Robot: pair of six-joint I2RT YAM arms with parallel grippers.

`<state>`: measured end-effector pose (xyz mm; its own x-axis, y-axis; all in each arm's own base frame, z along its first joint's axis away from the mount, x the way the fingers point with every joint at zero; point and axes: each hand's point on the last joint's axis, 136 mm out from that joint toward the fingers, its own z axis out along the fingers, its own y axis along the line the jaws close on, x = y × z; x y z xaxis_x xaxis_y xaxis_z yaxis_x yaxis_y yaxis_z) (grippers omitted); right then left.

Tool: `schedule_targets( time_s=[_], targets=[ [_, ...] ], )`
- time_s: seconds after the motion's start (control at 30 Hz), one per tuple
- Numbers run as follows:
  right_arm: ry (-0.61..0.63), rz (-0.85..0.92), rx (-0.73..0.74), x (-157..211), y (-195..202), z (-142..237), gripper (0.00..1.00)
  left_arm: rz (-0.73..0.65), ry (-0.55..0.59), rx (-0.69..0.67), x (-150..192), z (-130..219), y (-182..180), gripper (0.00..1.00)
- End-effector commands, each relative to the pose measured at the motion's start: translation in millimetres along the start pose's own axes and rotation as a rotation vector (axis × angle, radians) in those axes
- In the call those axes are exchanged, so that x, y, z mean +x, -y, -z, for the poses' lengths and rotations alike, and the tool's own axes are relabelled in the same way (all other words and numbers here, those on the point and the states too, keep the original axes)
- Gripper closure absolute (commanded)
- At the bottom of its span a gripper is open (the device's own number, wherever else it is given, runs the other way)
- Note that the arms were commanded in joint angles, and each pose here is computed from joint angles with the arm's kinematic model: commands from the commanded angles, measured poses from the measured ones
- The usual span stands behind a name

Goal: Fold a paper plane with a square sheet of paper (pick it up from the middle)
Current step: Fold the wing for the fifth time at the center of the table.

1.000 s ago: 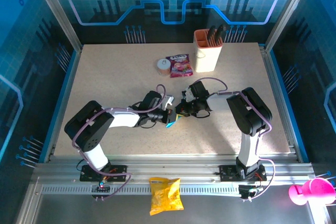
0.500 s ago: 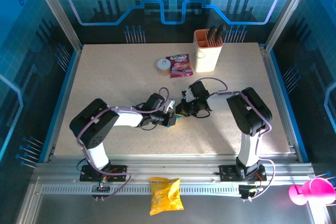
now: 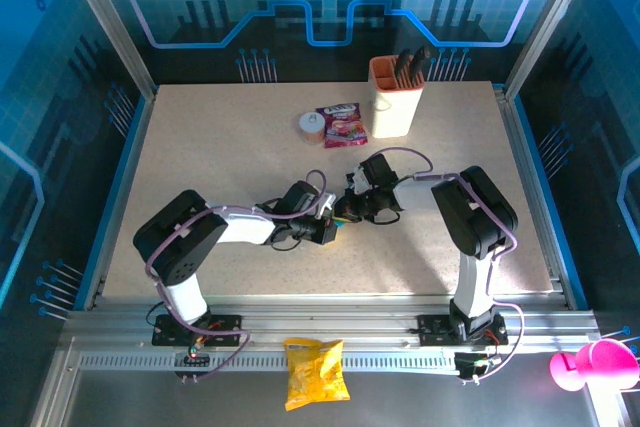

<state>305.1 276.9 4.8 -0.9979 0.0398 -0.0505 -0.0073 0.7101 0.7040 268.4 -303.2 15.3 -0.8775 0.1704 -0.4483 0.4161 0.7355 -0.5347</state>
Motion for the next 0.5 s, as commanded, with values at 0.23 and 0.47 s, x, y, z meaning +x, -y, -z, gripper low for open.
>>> schedule_targets(
  time_s=[0.23,0.47],
  targets=[
    [-0.136,-0.206,0.398,60.2,117.9,-8.4,1.00,0.114,-0.163,-0.059,84.6,3.5,-17.5,1.00],
    [-0.136,-0.210,0.406,60.7,120.3,-7.5,1.00,0.154,-0.176,-0.077,107.7,6.5,-24.5,1.00]
  ],
)
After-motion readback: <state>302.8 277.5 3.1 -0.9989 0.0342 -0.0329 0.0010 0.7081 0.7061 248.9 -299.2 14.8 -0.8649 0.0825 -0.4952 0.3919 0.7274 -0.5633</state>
